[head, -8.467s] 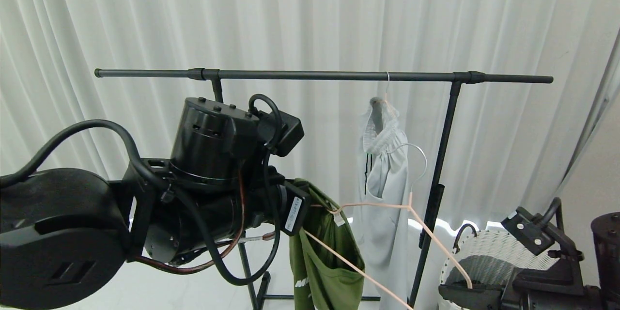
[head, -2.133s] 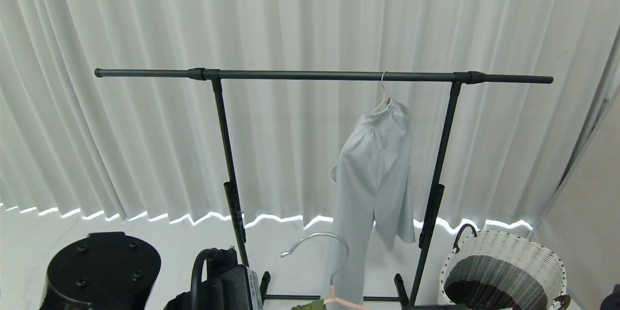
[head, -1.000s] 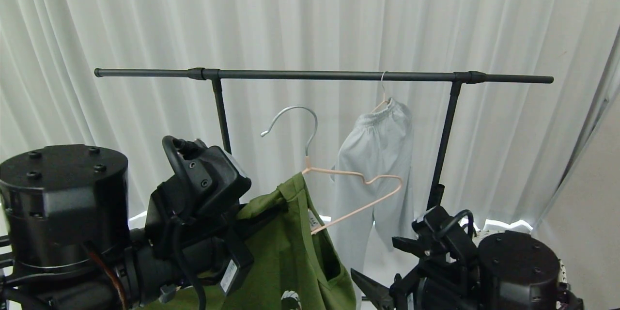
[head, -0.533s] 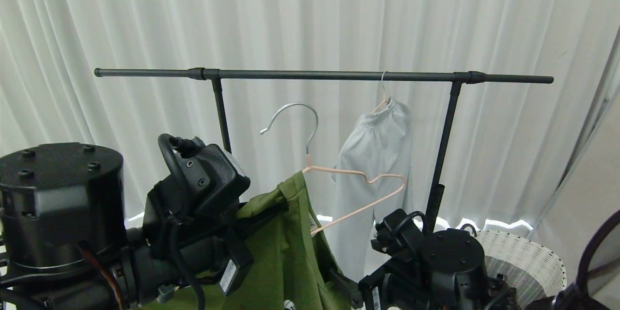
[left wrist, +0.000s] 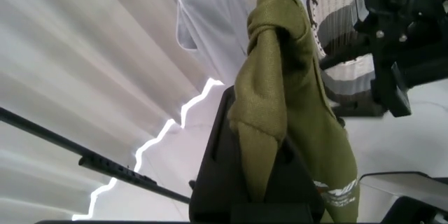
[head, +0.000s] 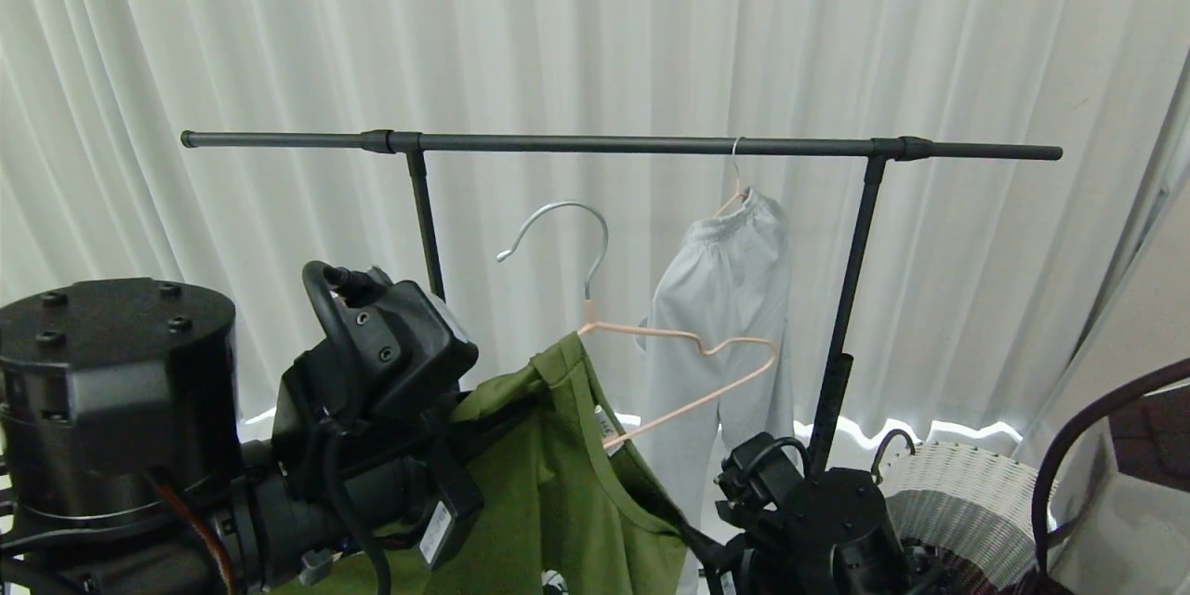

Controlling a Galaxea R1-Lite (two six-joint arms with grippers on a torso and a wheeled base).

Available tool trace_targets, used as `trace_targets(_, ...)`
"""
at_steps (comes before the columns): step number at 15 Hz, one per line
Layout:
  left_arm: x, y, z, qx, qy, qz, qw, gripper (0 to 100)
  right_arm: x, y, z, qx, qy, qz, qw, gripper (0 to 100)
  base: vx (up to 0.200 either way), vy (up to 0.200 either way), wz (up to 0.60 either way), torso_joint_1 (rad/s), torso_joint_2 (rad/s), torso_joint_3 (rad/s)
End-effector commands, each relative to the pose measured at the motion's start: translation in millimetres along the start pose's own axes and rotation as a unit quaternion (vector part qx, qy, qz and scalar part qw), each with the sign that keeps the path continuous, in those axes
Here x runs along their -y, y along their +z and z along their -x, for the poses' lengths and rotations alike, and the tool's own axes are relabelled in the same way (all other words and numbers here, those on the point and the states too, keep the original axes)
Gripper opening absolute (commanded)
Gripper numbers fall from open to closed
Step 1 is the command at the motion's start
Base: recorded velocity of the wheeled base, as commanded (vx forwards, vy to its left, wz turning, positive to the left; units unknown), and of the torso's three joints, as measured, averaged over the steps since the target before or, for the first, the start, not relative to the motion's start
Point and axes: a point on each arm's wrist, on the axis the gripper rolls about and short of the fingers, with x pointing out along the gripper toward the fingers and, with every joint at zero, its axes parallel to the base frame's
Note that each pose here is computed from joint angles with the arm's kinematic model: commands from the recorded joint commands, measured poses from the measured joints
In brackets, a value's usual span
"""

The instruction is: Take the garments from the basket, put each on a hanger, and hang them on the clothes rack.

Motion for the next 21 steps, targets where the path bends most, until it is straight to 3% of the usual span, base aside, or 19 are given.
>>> trace_targets(1,0.4,-4,1,-0.005,0.001,0.000,1.0000,0,14.7,3.7,2,0.004,-0.022,-0.010,0.9997,0,0.000,0.000,0.00,0.000,0.00,0.000)
trace_targets(5,3.0,-18,8,-0.024,0.001,0.001,0.9997,0,67.0,21.8,16,0.030,-0.096,-0.036,0.9943,0,0.000,0.000,0.00,0.000,0.00,0.000)
trace_targets(8,7.4,-28,13,-0.035,-0.005,0.000,0.9994,0,83.9,34.4,25,0.056,-0.116,-0.050,0.9904,0,0.000,0.000,0.00,0.000,0.00,0.000)
trace_targets(13,14.4,-47,14,-0.071,-0.018,-0.001,0.9973,0,80.9,53.9,47,0.099,-0.104,-0.054,0.9881,0,0.000,0.000,0.00,0.000,0.00,0.000)
trace_targets(16,13.1,-52,6,-0.094,-0.011,0.001,0.9955,0,70.7,66.4,76,0.105,-0.048,-0.046,0.9923,0,0.000,0.000,0.00,0.000,0.00,0.000)
trace_targets(19,10.3,-45,3,-0.078,0.000,0.007,0.9969,0,49.3,66.8,101,0.086,0.013,-0.025,0.9959,0,0.000,0.000,0.00,0.000,0.00,0.000)
trace_targets(21,9.4,-42,3,-0.060,0.004,0.007,0.9982,0,39.7,64.4,102,0.080,0.034,-0.015,0.9961,0,0.000,0.000,0.00,0.000,0.00,0.000)
